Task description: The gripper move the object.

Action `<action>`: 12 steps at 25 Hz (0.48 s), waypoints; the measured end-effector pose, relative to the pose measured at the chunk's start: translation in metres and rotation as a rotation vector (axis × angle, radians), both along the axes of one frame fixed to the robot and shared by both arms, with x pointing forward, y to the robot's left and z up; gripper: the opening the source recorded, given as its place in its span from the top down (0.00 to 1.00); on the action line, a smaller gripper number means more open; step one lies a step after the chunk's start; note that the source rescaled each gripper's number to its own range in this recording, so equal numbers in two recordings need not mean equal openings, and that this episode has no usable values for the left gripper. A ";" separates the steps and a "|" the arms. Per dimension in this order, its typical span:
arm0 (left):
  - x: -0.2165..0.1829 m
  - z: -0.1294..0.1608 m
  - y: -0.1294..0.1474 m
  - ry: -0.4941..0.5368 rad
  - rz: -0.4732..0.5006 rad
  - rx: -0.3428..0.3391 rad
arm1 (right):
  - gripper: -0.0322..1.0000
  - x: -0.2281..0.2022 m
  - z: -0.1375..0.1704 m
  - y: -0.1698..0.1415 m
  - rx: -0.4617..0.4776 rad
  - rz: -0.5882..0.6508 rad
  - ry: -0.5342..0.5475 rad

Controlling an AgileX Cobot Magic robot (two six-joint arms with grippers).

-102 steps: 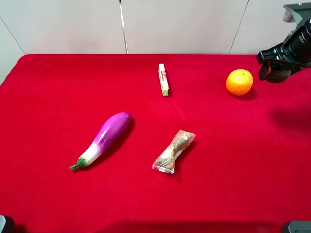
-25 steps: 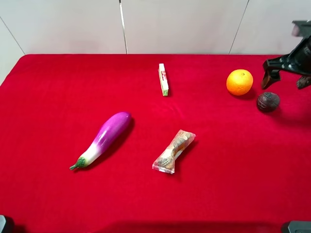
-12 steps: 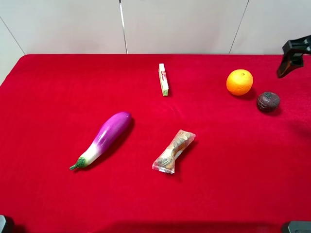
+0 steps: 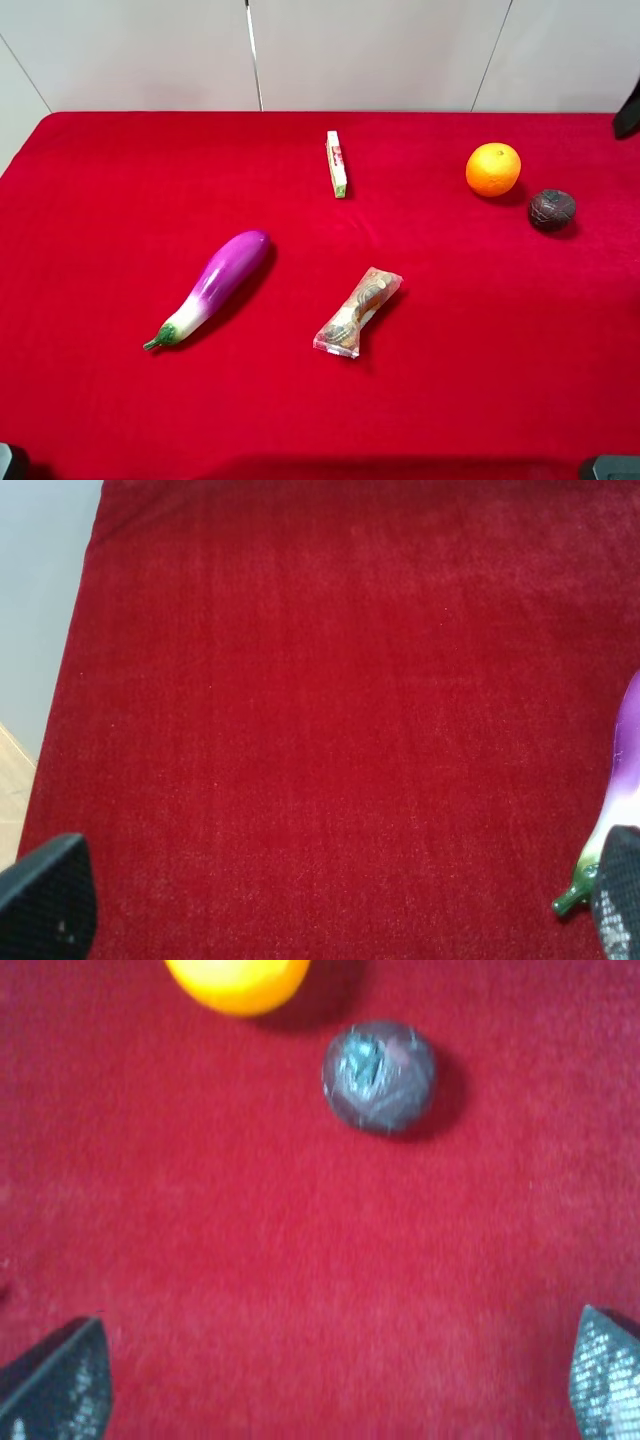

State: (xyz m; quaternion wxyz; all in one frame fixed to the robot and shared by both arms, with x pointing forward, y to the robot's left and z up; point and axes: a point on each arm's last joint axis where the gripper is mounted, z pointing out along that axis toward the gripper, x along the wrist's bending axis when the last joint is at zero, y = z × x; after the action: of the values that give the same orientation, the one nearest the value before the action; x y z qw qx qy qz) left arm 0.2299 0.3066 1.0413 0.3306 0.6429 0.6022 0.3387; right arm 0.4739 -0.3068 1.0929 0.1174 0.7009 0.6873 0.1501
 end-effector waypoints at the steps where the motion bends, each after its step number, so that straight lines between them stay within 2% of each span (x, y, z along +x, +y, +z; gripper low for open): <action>1: 0.000 0.000 0.000 0.000 0.000 0.000 | 0.01 -0.005 0.003 0.001 0.005 0.001 0.002; 6: 0.000 0.000 0.000 0.000 0.000 0.000 | 0.01 -0.027 0.017 0.003 0.015 0.007 0.005; 12: 0.000 0.000 0.000 0.000 0.000 0.000 | 0.01 -0.053 0.038 0.005 0.010 0.009 -0.085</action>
State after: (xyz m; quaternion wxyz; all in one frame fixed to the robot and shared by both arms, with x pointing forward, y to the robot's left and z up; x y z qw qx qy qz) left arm 0.2299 0.3066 1.0413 0.3306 0.6429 0.6022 0.3387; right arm 0.4214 -0.3021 1.1307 0.1423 0.6912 0.6842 0.1838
